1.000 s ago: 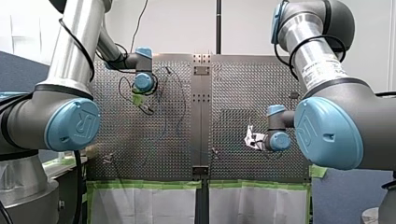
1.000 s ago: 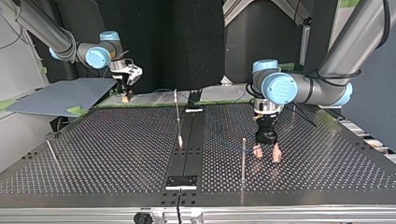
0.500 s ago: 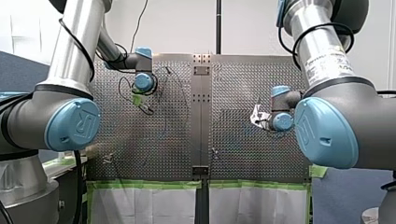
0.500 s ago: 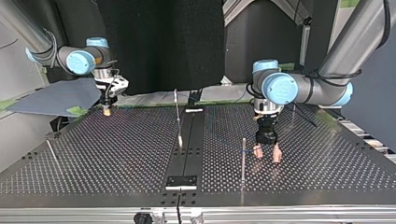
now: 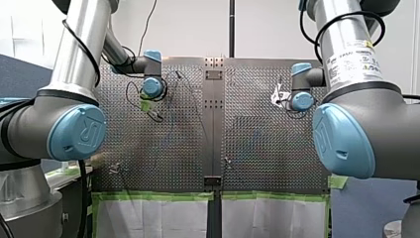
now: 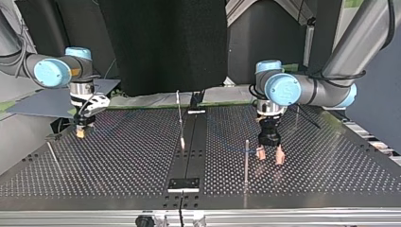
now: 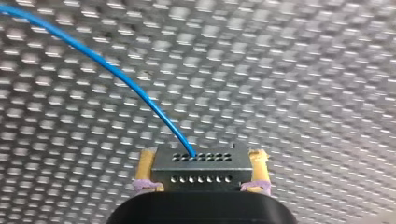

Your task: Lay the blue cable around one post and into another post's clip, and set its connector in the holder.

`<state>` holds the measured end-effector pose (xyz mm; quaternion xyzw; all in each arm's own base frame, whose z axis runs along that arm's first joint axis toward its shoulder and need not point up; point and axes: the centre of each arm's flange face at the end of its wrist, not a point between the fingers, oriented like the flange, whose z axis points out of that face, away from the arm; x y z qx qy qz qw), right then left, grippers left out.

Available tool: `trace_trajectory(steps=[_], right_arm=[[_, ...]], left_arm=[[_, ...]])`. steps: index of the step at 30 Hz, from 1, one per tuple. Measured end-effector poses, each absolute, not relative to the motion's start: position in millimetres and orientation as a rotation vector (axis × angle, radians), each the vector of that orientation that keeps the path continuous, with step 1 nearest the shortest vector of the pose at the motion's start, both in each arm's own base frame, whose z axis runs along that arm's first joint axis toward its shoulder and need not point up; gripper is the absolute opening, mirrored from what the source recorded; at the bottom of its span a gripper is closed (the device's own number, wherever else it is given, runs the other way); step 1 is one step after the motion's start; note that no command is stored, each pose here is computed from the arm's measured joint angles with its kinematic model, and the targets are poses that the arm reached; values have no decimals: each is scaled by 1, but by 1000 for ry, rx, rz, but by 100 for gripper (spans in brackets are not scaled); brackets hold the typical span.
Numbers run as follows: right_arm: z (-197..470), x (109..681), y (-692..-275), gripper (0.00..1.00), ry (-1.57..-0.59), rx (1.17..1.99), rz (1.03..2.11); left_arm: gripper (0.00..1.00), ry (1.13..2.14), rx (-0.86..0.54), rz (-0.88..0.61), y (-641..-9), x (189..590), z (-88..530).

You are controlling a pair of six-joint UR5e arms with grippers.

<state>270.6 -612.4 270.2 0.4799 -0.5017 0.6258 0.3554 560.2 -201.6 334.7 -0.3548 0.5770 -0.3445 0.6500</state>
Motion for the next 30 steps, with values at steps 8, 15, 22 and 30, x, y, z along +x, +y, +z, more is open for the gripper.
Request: trace_trajectory(steps=[8, 15, 22, 30], right_arm=[[307, 255, -606, 0, -1280, 1224, 1579], [339, 237, -594, 0, -1274, 1196, 1494], [317, 226, -589, 0, -1309, 1227, 1397], [276, 208, -597, 0, -1317, 1237, 1310]], left_arm=[[100, 1315, -804, -785, -204, 559, 335], [100, 1315, -804, -785, -204, 559, 334], [100, 1314, -804, -785, -204, 559, 335], [100, 1318, -803, -787, -204, 559, 334]])
